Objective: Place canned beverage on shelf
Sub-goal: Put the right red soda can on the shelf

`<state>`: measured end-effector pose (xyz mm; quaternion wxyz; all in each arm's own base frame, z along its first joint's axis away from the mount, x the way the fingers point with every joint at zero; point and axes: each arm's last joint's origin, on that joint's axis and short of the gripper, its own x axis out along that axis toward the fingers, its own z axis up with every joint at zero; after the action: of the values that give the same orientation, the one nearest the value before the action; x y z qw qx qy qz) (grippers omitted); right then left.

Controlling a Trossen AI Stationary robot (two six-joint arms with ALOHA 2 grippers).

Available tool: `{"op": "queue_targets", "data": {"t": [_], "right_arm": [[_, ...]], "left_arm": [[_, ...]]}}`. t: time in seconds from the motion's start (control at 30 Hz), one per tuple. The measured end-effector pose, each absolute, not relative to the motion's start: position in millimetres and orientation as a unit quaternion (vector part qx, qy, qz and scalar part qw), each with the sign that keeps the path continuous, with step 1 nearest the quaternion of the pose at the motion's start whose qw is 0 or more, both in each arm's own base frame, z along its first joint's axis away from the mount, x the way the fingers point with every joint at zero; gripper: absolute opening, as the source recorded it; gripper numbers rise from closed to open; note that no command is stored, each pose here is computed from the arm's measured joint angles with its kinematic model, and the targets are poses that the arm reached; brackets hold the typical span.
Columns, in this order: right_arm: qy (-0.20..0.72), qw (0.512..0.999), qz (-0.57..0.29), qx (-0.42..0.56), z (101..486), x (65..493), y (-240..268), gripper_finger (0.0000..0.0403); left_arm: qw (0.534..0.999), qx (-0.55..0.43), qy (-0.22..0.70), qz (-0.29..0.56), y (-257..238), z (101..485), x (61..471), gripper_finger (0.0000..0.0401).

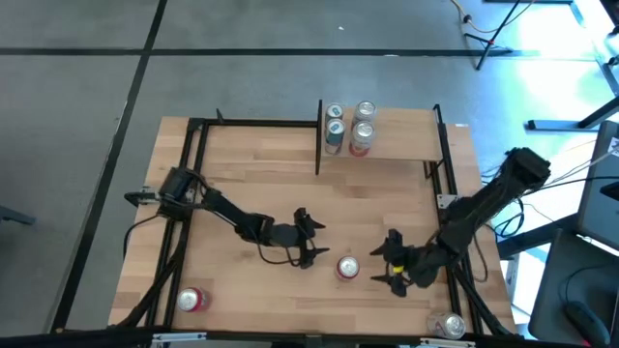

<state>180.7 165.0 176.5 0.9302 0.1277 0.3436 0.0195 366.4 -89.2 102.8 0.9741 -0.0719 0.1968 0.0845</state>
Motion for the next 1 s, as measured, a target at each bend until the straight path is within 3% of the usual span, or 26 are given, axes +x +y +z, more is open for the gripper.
{"op": "queue_targets", "data": {"t": [0.33,0.63,1.0], "right_arm": [[0.322,0.931,-0.009,0.169,132.7,201.4,188.9,0.0331],[0.275,0.940,-0.074,0.189,132.1,209.5,181.6,0.0331],[0.306,0.932,-0.083,0.177,133.6,204.3,175.7,0.0331]], "left_arm": [[0.974,-0.072,0.192,0.090,-106.2,99.8,381.4,0.0334],[0.982,-0.064,0.172,0.044,-110.5,105.2,383.5,0.0334],[0.984,-0.009,0.171,-0.039,-113.5,106.6,384.2,0.0334]]}}
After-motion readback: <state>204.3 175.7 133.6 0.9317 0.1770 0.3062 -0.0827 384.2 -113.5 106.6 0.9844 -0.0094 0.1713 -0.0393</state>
